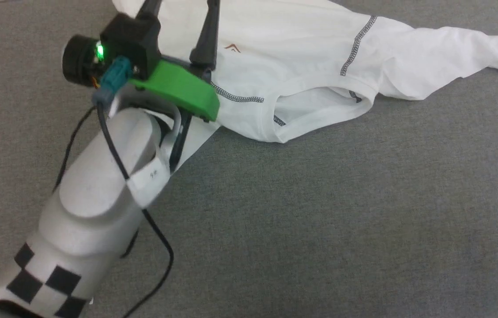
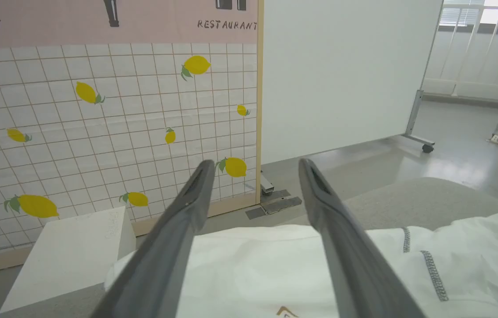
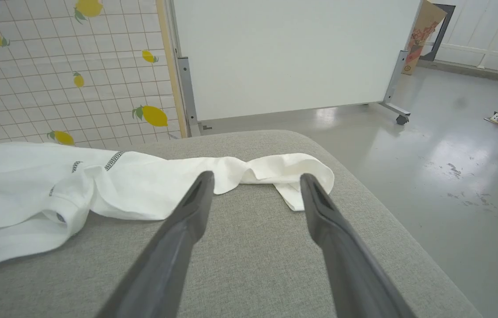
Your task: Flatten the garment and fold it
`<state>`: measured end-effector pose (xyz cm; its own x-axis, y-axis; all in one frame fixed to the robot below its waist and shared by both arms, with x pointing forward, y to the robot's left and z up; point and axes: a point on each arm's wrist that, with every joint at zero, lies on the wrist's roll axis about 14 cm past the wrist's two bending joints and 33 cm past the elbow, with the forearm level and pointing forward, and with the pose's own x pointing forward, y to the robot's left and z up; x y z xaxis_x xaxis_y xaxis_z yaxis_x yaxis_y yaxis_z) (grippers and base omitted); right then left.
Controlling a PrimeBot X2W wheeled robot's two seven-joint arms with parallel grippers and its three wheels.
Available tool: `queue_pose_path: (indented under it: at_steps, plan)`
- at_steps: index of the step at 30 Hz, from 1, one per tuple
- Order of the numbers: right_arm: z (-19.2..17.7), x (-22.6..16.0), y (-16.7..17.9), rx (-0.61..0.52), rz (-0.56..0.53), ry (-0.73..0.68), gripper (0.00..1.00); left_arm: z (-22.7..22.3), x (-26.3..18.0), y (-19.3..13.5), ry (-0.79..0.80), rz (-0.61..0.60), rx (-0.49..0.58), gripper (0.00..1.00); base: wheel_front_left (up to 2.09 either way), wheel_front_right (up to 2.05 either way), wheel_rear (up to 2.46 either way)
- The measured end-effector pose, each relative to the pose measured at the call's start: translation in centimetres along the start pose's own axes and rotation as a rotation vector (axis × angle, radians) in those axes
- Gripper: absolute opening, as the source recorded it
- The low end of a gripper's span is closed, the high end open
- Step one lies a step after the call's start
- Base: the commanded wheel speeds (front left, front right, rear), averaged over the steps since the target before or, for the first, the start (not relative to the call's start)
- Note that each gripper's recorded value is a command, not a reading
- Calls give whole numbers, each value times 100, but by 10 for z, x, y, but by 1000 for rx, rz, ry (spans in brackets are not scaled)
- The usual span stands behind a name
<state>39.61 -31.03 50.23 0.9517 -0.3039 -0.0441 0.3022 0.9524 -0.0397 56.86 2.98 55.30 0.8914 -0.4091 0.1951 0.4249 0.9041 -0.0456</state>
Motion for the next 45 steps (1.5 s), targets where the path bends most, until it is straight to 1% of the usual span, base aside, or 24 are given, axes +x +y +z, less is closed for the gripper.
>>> queue_pose_path:
  at_steps: [3,5,10,14,17,20,23,26,30,33,36,39,43,45]
  plan:
    - [6,-3,4,14,14,-17,100,11,-29,-7,-32,24,-34,100,0,0,0]
    - [9,-6,8,23,28,-21,100,15,-53,-4,-33,66,-35,100,0,0,0]
    - [14,-16,22,45,78,-23,100,17,-123,8,5,231,-57,100,0,0,0]
    - [16,-21,37,68,130,-24,100,23,-171,10,19,322,-37,100,0,0,0]
    - [16,-22,47,83,159,-20,100,21,-200,13,49,388,-43,100,0,0,0]
    - [19,-21,57,91,189,-27,100,24,-217,17,53,430,-44,100,0,0,0]
    - [24,-18,69,88,220,-27,100,32,-222,22,27,446,-40,100,0,0,0]
    - [37,-9,82,59,257,-44,100,35,-221,24,10,441,-37,100,0,0,0]
    - [60,23,91,10,312,-66,100,28,-215,19,19,414,-38,100,0,0,0]
    - [67,51,88,-19,326,-41,100,19,-207,16,33,398,-46,100,0,0,0]
    - [63,80,81,-43,321,11,100,11,-195,15,39,376,-54,100,0,0,0]
    - [43,102,77,-63,312,116,100,1,-184,12,48,352,-55,100,0,0,0]
    - [-3,122,70,-57,285,312,100,-16,-173,10,72,333,-72,100,0,0,0]
    - [-20,131,65,-61,262,378,100,-23,-169,10,84,327,-77,100,0,0,0]
